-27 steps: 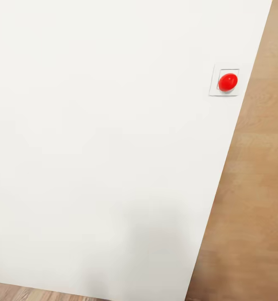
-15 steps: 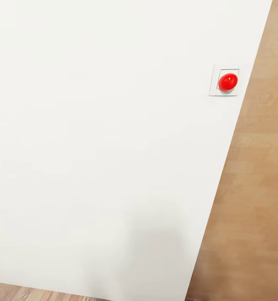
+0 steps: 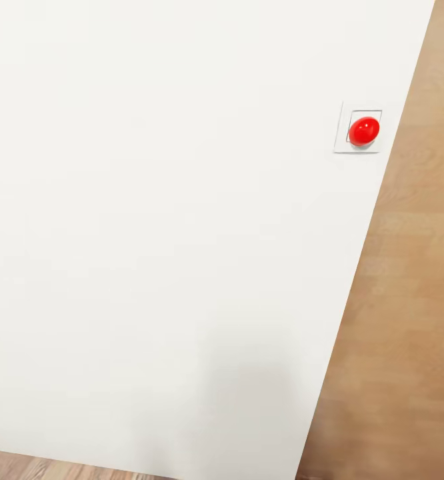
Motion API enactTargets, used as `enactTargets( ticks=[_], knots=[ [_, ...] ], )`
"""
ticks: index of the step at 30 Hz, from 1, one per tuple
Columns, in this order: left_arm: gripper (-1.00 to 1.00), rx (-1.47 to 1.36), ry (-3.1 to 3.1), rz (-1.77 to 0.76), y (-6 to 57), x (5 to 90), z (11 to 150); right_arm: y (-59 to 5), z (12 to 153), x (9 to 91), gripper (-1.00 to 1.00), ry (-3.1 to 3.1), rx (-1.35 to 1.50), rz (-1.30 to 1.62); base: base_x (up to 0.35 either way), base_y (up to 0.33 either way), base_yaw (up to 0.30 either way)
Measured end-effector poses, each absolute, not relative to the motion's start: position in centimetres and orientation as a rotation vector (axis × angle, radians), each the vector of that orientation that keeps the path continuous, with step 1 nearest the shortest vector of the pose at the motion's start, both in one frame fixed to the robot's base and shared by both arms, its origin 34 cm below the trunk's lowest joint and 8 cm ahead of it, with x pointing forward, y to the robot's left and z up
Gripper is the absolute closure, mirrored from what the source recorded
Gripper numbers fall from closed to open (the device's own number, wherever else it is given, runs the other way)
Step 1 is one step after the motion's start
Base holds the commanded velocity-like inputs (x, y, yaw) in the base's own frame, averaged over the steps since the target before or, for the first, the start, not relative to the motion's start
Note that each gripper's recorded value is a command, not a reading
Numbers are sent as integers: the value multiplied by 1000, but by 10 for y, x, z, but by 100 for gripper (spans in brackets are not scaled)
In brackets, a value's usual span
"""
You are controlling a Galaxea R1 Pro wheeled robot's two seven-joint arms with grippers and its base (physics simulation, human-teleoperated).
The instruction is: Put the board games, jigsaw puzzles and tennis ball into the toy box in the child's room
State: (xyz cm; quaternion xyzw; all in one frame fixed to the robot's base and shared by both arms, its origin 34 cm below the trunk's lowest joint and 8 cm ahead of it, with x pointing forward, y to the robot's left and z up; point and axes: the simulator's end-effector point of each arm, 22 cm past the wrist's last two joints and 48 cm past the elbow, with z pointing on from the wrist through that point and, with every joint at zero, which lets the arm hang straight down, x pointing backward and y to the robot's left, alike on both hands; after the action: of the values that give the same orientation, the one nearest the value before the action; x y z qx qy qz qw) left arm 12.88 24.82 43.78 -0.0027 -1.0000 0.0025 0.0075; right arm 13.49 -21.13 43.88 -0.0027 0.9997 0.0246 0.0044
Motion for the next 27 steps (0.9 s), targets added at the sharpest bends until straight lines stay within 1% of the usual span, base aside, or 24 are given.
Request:
enactTargets(
  ticks=[18, 22, 27],
  knots=[
    [-100, -5, -3128, 13, 245, 129, 438, -208, 439, 135, -100, 3129, -19, 83, 0, 0, 3],
    [-100, -2, -3129, 13, 246, 129, 438, -207, 439, 135, -100, 3129, -22, 85, 0, 0, 127],
    [-100, -3, -3136, 12, 246, 131, 438, -206, 439, 136, -100, 3128, -23, 87, 0, 0, 215]
  ],
)
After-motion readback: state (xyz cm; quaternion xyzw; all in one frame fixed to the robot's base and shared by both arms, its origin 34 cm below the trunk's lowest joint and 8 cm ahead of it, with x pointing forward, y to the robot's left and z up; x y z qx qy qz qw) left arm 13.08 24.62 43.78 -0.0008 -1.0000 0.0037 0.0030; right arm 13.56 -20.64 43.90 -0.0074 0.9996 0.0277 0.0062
